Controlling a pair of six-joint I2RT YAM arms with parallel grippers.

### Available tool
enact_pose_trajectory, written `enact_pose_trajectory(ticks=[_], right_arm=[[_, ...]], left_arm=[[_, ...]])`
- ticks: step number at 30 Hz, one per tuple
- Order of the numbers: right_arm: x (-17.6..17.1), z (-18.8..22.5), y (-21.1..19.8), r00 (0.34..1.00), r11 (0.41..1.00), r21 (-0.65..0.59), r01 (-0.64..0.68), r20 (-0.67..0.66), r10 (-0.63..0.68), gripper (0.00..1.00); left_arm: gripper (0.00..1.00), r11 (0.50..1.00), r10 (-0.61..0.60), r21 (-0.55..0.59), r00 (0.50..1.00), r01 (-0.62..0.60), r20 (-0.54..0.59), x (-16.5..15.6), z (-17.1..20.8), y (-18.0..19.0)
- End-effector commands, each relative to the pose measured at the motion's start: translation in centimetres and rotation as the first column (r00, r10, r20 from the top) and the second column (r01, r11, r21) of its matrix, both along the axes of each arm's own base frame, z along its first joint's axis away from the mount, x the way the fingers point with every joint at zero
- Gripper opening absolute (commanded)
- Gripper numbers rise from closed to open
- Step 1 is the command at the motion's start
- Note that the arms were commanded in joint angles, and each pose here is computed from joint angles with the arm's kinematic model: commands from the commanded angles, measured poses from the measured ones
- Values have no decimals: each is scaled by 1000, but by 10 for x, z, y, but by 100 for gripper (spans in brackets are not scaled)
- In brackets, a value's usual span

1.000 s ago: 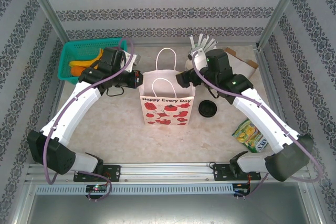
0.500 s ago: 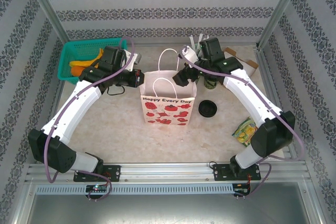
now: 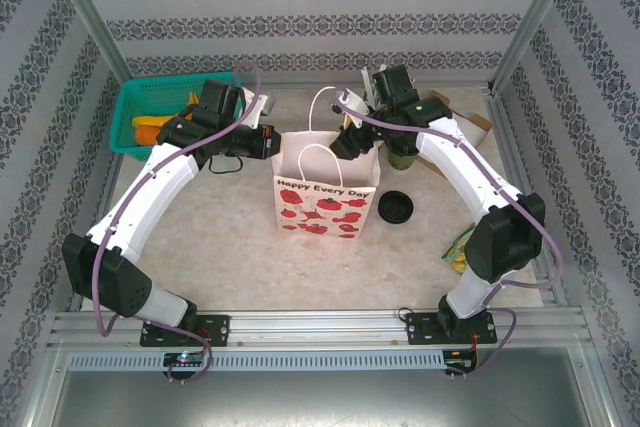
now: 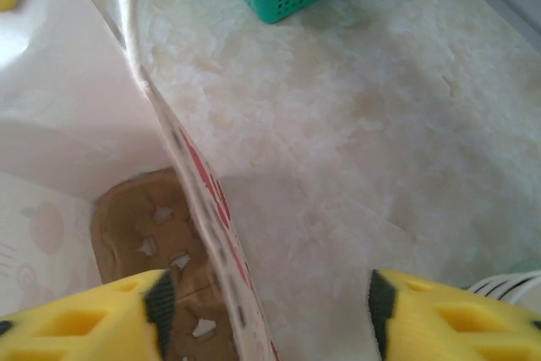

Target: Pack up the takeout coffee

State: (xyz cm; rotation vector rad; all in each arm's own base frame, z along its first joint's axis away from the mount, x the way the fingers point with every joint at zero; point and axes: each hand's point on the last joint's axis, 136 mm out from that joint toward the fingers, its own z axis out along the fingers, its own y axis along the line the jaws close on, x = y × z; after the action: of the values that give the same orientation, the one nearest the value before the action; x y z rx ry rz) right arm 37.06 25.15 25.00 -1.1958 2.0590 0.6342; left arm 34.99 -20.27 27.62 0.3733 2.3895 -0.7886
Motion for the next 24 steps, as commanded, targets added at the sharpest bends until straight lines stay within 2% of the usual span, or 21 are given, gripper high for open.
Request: enact_pose_trajectory(ticks=[1,5,6,10,13,14,16,19,22,24], right_arm=[[-5,13,2,1000,999,41,-2,-26,3,47],[-7,22,2,997,996,75,51,-69,-45,16],[-6,24,1,994,993,83,81,-78,-74,11],[-6,44,-2,973,973,109,203,-139,-187,1],[-4,43,-6,949,950,97,296,-142,-281,0],[-4,40,-8,937,940,77,331,-139,-319,0],[-5,33,-9,914,919,27,394,-112,-389,0],[0,30,-17,841,843,3,538,-67,-537,0],[-6,32,-11,801,803,54,594,-135,-583,0],[-8,35,-13,762,762,60,645,-127,-635,0]], left_arm=[[0,999,-25,-25,1000,25,11,-1,14,0],[0,999,-20,-48,1000,21,13,0,22,2],[0,999,-18,-50,1000,19,16,0,24,3],[6,999,16,-33,999,-15,36,3,31,11],[13,998,40,-45,998,-38,49,6,39,16],[17,998,48,-52,997,-45,57,6,42,17],[34,997,66,-55,995,-62,72,7,48,20],[51,994,113,-23,989,-111,95,9,51,31],[79,968,236,47,961,-245,144,16,52,57],[93,931,335,87,924,-355,184,20,53,78]])
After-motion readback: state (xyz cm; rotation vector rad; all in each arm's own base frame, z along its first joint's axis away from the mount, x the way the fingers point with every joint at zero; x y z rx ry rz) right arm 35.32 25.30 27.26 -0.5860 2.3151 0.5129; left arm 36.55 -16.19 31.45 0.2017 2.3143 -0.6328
